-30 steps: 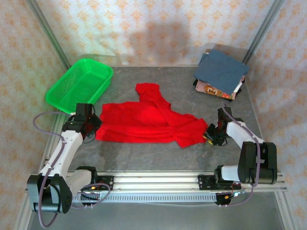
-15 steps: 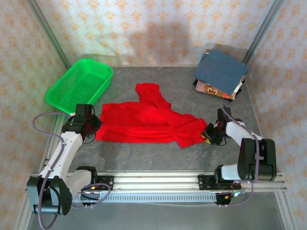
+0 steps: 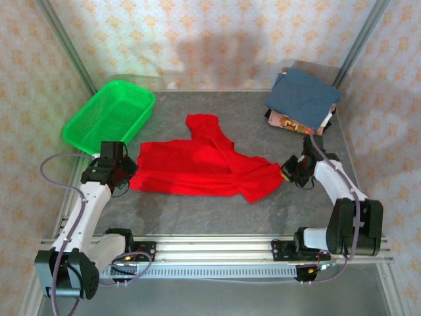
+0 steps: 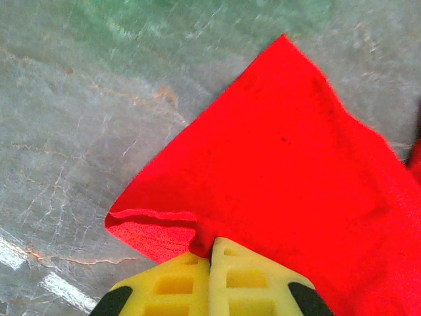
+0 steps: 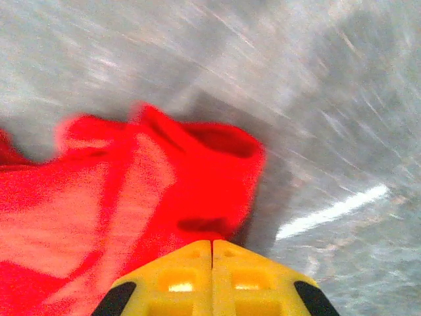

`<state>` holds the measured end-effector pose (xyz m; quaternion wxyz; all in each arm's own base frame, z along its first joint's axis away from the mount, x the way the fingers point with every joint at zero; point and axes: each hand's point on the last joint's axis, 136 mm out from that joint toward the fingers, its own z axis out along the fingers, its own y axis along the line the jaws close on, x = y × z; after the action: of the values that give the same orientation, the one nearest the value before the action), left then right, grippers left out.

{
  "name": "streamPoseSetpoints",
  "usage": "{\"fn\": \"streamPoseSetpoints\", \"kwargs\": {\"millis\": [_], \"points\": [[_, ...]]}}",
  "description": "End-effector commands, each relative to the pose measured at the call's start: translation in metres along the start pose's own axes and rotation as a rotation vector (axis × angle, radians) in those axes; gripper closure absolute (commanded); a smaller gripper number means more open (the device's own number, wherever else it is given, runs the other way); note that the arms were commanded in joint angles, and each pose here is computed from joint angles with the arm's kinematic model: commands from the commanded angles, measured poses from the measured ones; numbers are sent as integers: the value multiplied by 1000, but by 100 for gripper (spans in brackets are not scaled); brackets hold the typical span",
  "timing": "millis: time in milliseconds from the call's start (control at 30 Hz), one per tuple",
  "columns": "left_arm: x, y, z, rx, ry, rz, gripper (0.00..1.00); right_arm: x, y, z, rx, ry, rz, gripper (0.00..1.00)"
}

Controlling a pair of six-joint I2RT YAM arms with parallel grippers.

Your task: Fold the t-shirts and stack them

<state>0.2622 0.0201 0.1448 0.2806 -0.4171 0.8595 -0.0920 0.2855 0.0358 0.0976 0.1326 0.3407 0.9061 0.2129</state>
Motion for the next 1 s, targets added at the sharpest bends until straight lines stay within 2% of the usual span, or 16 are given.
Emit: {"fn": "streamPoseSetpoints", "kwargs": {"millis": [0,167,400,633,833,967], "points": [[-33,-26,-43,73,-94,11,100,-25,56,-61,-151,-122,-11,100],[-81,-75,-116,214,-217,36,100,-63,134,-157,-394,-276,-32,100],[-137,-133,-212,391,-383,67,100,-107,210,-285,-755,-436,-1,100],[-166,-171,-297,575,-519,101,100,-103,239,-403,-1020,-575,-35,100],[-185,-185,-378,672,-697,170,100,-92,253,-487,-1133,-703,-98,100],[-196,-197,-410,720,-787,224,100,-100,261,-523,-1184,-764,-120,100]]}}
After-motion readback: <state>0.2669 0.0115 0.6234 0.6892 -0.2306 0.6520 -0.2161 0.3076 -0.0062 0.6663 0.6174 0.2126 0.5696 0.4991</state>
